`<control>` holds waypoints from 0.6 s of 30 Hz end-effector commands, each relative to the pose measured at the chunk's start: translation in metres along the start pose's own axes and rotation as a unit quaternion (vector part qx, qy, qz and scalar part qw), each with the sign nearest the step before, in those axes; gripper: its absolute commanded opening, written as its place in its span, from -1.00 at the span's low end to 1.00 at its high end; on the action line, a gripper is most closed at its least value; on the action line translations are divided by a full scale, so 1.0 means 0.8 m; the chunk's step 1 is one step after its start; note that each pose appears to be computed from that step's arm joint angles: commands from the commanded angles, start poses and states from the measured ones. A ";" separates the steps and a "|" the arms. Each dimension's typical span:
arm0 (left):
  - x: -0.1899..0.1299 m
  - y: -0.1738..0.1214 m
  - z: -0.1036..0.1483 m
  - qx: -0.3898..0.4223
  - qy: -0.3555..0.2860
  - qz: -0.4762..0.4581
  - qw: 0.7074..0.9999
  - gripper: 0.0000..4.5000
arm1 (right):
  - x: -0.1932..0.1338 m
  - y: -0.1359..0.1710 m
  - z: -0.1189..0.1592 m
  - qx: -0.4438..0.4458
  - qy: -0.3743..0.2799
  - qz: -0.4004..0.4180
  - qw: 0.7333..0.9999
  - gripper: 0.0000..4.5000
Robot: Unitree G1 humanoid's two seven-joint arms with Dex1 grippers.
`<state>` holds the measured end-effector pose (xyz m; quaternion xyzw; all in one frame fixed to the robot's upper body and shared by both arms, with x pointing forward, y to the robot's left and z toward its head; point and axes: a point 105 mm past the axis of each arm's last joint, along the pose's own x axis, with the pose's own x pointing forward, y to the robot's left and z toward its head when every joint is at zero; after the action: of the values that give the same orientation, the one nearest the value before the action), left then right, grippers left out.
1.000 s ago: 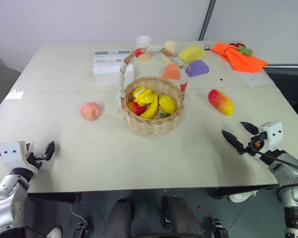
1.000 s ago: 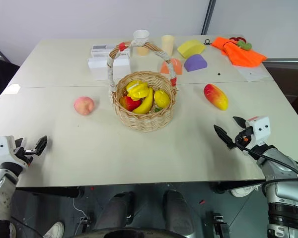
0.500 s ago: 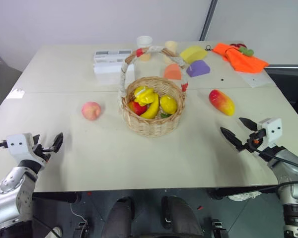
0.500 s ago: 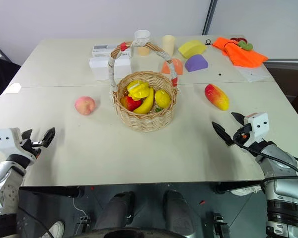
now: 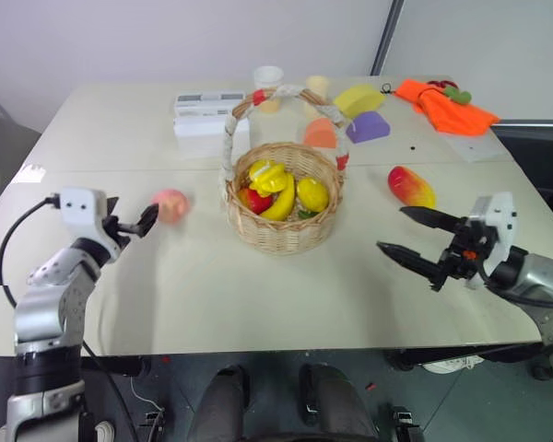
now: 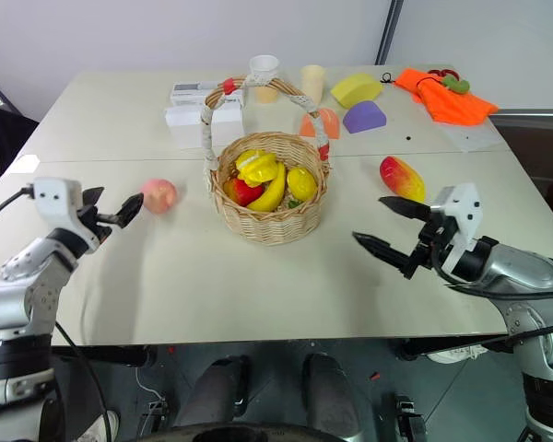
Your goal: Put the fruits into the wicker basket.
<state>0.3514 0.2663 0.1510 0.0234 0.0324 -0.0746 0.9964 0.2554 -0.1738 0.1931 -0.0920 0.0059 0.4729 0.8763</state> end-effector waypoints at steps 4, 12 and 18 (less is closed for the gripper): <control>0.027 -0.019 0.001 0.015 0.047 -0.026 0.998 1.00 | 0.040 0.049 0.044 -0.052 -0.037 0.091 0.994 0.98; 0.043 -0.023 -0.005 0.022 0.069 -0.030 0.997 0.88 | 0.058 0.068 0.053 -0.068 -0.049 0.121 0.989 1.00; 0.043 -0.014 -0.005 0.039 0.076 -0.019 0.996 0.05 | 0.058 0.066 0.049 -0.073 -0.046 0.113 0.990 1.00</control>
<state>0.3827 0.2464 0.1314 0.0451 0.1256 -0.0972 0.9863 0.2379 -0.1021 0.2106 -0.1194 -0.0342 0.5721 0.8108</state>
